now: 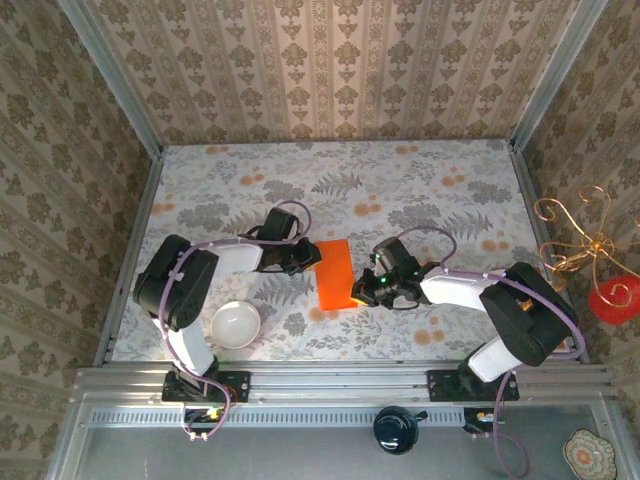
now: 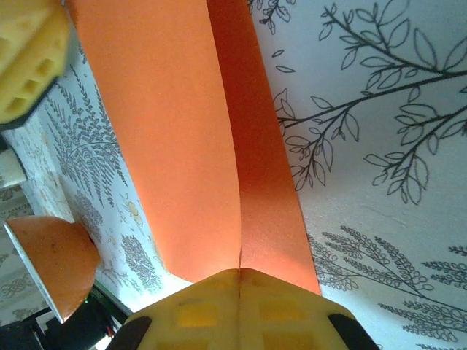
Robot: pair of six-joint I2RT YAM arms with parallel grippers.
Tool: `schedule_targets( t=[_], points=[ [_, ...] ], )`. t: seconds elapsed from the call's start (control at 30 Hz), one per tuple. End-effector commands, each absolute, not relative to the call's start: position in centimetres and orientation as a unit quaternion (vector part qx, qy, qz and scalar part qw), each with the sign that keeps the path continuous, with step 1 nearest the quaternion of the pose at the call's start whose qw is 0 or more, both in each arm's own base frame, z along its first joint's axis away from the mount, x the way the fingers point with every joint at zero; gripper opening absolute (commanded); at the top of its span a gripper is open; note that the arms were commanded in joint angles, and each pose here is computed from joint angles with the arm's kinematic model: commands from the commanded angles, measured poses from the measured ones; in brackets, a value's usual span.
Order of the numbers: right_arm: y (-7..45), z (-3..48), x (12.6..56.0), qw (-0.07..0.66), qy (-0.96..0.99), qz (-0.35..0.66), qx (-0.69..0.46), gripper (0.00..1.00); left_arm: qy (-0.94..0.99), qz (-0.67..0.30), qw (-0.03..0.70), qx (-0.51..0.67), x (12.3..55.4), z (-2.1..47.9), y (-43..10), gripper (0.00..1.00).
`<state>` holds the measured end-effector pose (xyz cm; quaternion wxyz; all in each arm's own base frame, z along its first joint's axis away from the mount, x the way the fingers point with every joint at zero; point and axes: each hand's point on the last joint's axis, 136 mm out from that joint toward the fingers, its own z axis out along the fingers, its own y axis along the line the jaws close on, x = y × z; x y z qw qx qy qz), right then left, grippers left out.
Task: Fold a paper plane with a square sheet of paper (pick it up from the middle)
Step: Fold the triangle a second time at the center of the table.
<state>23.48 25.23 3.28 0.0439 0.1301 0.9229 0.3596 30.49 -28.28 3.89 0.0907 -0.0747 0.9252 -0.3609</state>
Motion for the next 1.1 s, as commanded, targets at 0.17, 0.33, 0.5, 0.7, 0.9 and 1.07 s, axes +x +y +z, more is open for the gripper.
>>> schedule_targets(
  t=[0.17,0.33,0.5,0.7,0.9,1.07],
  points=[
    [25.2,3.9,23.6,0.051,0.925,0.356,0.126,0.05,0.922,-0.368,0.113,-0.04,31.7,5.7,-28.5,0.2],
    [25.4,4.2,23.7,0.053,0.923,0.359,0.125,0.05,0.926,-0.363,0.094,-0.042,31.5,4.2,-28.7,0.2],
    [25.6,4.5,23.8,0.052,0.922,0.365,0.121,0.05,0.928,-0.362,0.081,-0.038,31.3,3.4,-28.9,0.19],
    [26.4,5.3,24.2,0.052,0.917,0.38,0.11,0.03,0.937,-0.341,0.058,-0.041,30.6,1.9,-28.8,0.17],
    [28.0,6.3,25.3,0.056,0.907,0.407,0.096,0.01,0.945,-0.321,0.05,-0.047,30.2,0.9,-28.1,0.15],
    [30.2,6.7,27.1,0.067,0.898,0.426,0.087,0.0,0.946,-0.315,0.048,-0.05,30.2,0.6,-27.9,0.13]
  ],
)
